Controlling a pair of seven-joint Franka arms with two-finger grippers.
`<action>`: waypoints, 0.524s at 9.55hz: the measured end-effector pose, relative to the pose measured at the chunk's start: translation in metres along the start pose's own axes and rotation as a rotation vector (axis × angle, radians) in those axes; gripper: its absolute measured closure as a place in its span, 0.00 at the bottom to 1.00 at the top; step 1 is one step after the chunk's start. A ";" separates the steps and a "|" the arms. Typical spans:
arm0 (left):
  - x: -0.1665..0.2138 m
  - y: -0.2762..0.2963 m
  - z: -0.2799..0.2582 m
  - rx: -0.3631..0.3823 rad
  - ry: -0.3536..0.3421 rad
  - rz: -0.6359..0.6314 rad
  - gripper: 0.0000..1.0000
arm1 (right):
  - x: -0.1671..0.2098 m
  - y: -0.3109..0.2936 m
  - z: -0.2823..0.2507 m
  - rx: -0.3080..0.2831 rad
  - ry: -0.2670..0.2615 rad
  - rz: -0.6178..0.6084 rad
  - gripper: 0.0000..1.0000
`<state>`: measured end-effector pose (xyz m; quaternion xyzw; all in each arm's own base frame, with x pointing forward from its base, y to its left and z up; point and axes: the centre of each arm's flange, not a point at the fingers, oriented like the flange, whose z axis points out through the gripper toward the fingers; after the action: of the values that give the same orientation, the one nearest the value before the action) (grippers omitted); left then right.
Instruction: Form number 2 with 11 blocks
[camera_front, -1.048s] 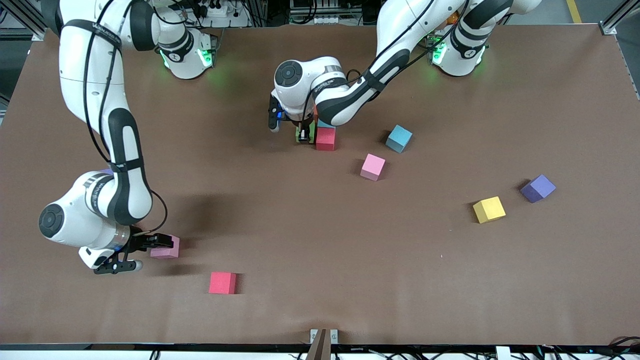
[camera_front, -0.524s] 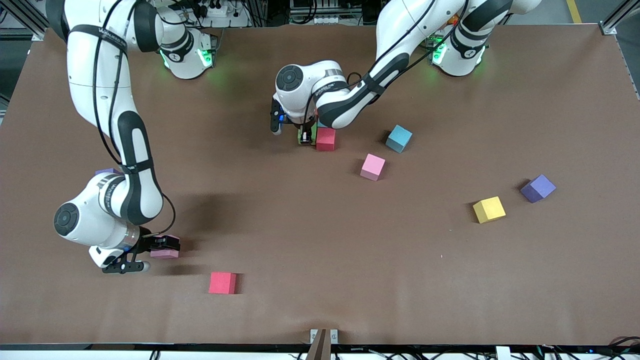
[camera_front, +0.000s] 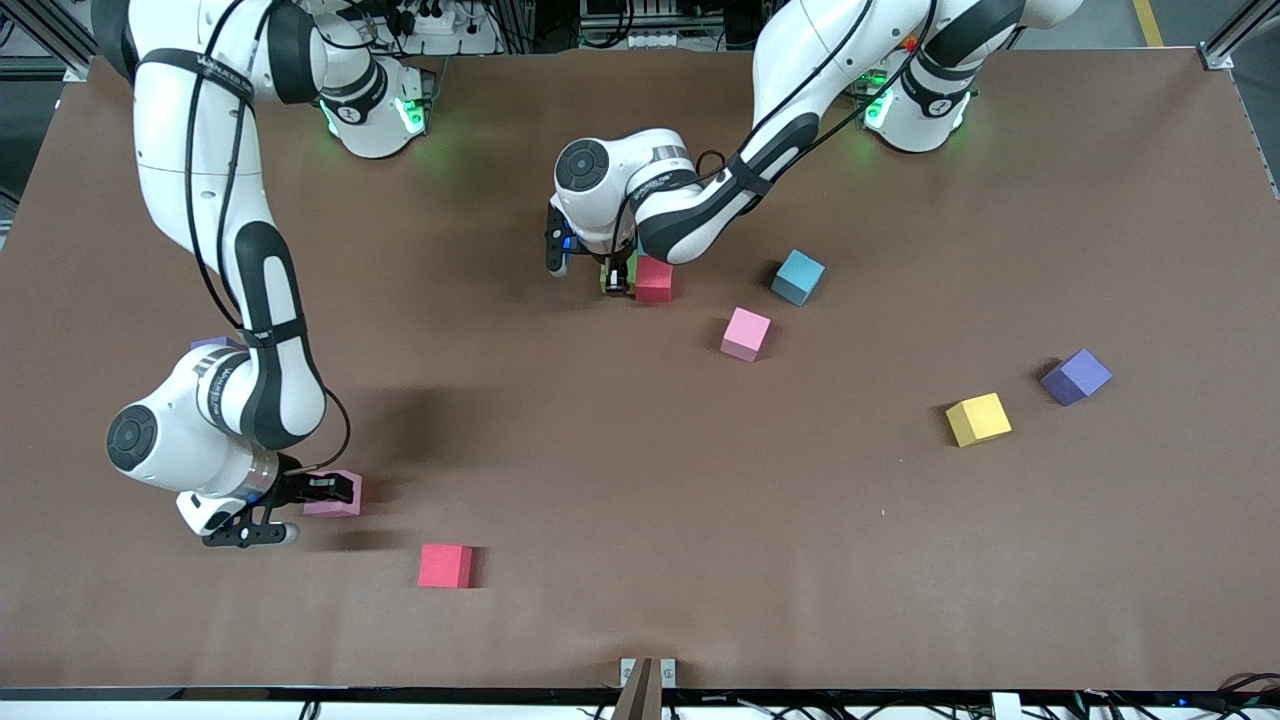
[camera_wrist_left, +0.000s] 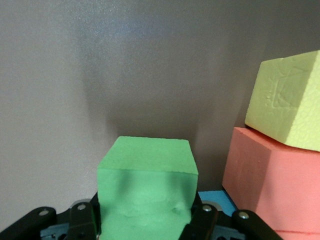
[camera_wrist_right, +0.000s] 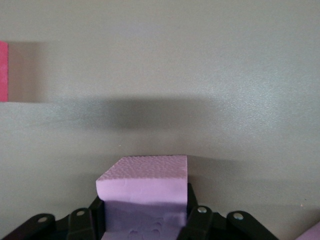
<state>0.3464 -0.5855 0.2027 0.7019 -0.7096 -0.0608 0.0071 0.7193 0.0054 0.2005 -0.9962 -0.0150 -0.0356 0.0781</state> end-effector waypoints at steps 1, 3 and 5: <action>0.000 0.000 0.000 0.001 0.001 0.000 0.39 | 0.001 -0.003 0.000 0.001 0.001 -0.005 0.44; 0.003 0.002 -0.001 0.010 0.010 0.009 0.39 | 0.003 -0.022 -0.001 0.005 0.001 -0.048 0.44; 0.007 0.005 0.000 0.033 0.014 0.032 0.39 | 0.006 -0.048 -0.003 0.013 0.003 -0.134 0.44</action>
<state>0.3412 -0.5922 0.2028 0.6910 -0.7215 -0.0441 0.0013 0.7230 0.0528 0.2110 -0.9924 -0.0817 -0.0420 0.0821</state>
